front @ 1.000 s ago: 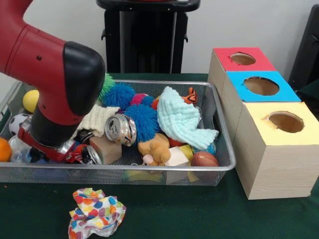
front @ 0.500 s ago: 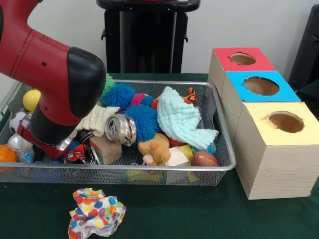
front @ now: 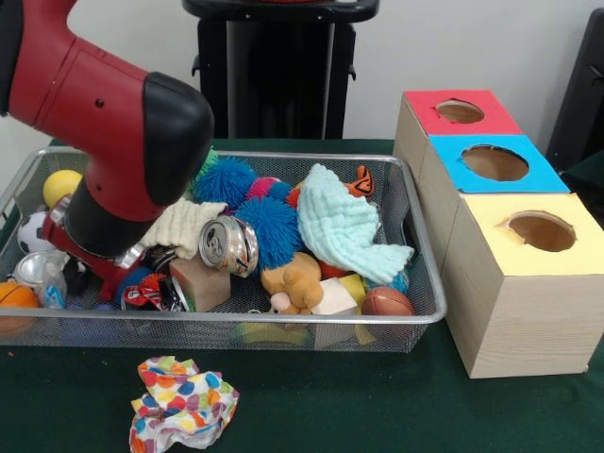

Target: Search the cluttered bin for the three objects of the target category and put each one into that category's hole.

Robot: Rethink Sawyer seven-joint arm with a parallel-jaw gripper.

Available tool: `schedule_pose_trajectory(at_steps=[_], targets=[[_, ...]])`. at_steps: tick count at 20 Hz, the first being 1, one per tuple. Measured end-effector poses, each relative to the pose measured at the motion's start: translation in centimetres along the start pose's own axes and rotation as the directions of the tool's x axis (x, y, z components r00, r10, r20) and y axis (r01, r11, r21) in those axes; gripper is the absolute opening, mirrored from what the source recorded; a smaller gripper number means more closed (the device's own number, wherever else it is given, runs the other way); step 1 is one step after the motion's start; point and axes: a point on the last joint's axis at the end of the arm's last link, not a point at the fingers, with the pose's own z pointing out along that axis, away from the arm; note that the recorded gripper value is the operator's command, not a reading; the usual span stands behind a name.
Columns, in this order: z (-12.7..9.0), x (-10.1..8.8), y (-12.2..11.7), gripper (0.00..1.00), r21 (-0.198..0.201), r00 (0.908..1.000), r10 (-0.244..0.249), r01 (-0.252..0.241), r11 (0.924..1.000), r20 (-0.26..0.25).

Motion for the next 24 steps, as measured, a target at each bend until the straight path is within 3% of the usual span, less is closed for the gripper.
schedule_pose_trajectory(at_steps=[3, 4, 11, 18, 24], targets=[[0.3, 0.2, -0.8, 0.0, -0.009, 0.9998, 0.016, -0.016, 0.9998, -0.013], [0.3, 0.0, -1.1, 1.0, -0.029, 0.9991, 0.038, -0.038, 0.9988, -0.018], [-0.7, -0.7, -0.2, 1.0, -0.072, 0.9986, 0.053, -0.053, 0.996, -0.001], [-0.9, -0.5, -1.2, 1.0, -0.108, 0.9964, 0.079, -0.076, 0.9913, 0.03], [-1.1, 0.1, -2.3, 1.0, -0.14, 0.9939, 0.108, -0.104, 0.9846, 0.02]])
